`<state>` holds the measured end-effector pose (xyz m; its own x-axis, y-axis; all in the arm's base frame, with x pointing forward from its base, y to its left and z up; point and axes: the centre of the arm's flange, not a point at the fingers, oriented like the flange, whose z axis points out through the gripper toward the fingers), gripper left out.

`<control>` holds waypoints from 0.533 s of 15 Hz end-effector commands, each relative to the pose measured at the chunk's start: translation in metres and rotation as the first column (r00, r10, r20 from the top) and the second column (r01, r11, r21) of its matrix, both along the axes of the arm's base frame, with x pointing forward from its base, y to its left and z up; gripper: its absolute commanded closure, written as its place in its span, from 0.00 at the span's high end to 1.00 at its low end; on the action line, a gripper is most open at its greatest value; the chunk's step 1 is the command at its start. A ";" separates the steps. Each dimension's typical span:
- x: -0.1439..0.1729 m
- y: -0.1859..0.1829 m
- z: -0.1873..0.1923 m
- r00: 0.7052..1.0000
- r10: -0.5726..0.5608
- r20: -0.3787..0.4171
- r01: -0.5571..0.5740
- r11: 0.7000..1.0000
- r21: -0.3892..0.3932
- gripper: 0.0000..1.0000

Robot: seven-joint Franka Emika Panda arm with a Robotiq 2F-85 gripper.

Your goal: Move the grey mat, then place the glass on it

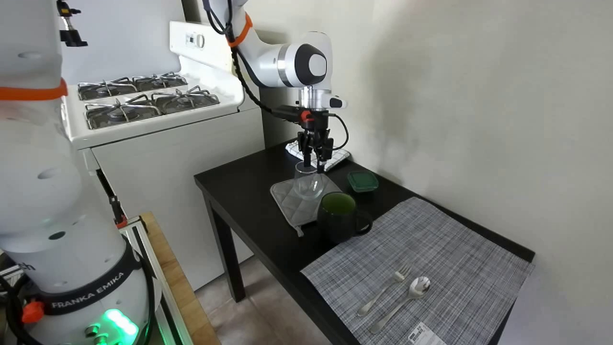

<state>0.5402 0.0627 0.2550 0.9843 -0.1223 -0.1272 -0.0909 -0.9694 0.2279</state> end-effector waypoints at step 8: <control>-0.020 0.015 0.077 0.993 -0.014 0.115 0.012 1.000 0.018 1.00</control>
